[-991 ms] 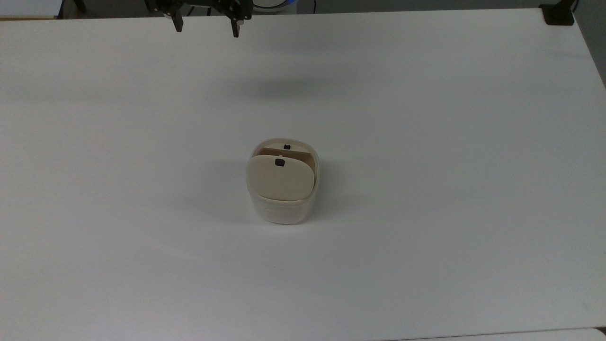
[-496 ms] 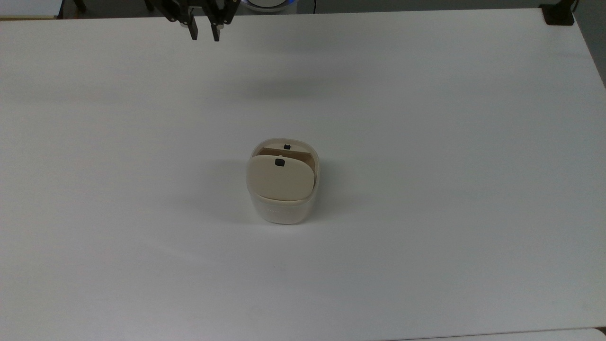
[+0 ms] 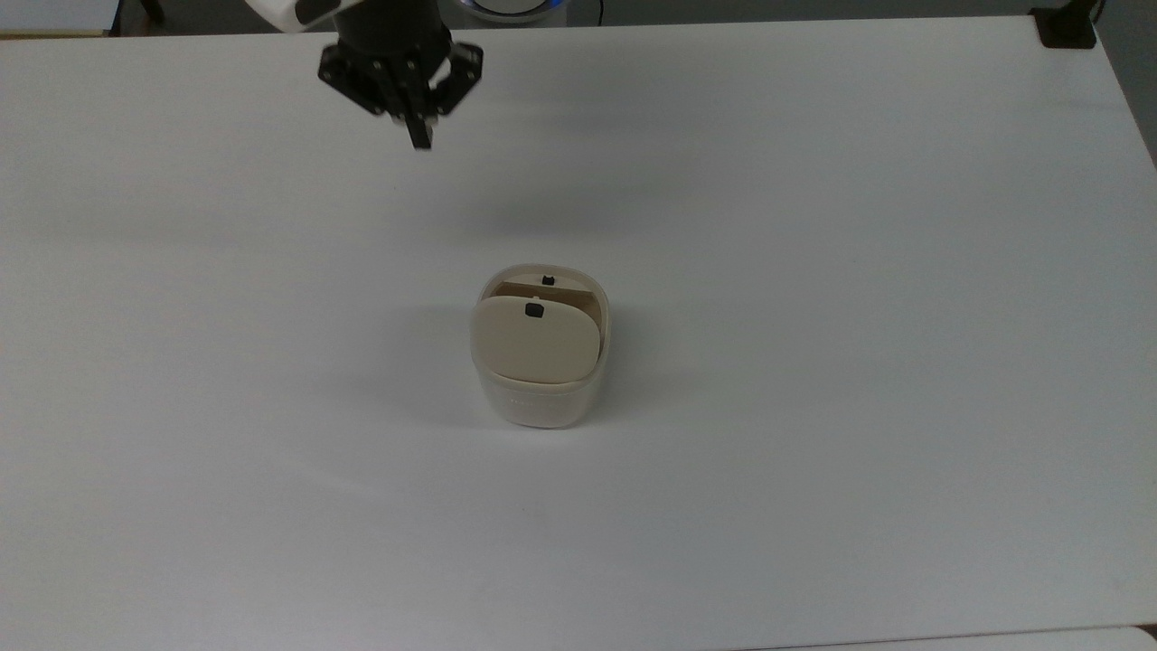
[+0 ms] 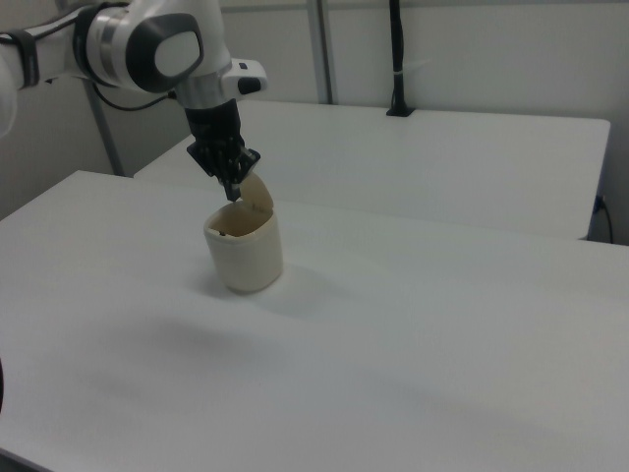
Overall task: Close the trash bin
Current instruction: 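Lower the gripper onto the raised lid edge of the bin, then push the lid down with the gripper until it lies flat on the bin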
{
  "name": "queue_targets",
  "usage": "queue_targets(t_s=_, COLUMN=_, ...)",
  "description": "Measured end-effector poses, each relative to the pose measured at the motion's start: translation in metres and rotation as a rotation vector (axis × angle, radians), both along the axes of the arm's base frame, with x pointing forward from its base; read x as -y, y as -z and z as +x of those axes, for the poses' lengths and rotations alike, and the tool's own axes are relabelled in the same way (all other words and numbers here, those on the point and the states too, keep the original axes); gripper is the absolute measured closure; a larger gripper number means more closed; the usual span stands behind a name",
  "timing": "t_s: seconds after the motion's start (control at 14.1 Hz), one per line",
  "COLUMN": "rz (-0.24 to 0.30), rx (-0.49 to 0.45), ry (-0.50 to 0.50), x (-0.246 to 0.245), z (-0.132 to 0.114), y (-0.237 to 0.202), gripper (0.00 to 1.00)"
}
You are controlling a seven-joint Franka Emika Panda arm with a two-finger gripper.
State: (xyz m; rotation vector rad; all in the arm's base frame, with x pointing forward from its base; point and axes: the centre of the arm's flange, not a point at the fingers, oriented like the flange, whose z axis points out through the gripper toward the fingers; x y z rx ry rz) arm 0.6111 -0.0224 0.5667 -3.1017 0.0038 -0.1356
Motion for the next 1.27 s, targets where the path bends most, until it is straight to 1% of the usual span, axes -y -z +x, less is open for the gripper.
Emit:
queue_targets(t_s=0.07, rz=0.010, rx=0.066, ry=0.016, x=-0.010, z=0.015, y=0.006, gripper=0.99)
queue_targets(t_s=0.14, rz=0.024, rx=0.166, ry=0.054, x=-0.022, z=0.032, y=0.008, gripper=0.99)
queue_targets(t_s=0.28, rz=0.042, rx=0.319, ry=0.123, x=-0.038, z=0.055, y=0.010, gripper=0.99)
queue_targets(t_s=0.35, rz=0.051, rx=0.378, ry=0.148, x=-0.046, z=0.065, y=0.012, gripper=0.99)
queue_targets(t_s=0.5, rz=0.062, rx=0.434, ry=0.174, x=-0.058, z=0.079, y=0.014, gripper=0.99)
queue_targets(t_s=0.78, rz=0.068, rx=0.455, ry=0.180, x=-0.075, z=0.096, y=0.015, gripper=0.99)
queue_targets(t_s=0.99, rz=0.066, rx=0.447, ry=0.174, x=-0.080, z=0.099, y=0.022, gripper=0.99)
queue_targets(t_s=1.06, rz=0.065, rx=0.430, ry=0.168, x=-0.084, z=0.098, y=0.025, gripper=0.99)
queue_targets(t_s=1.27, rz=0.053, rx=0.330, ry=0.145, x=-0.095, z=0.092, y=0.040, gripper=0.99)
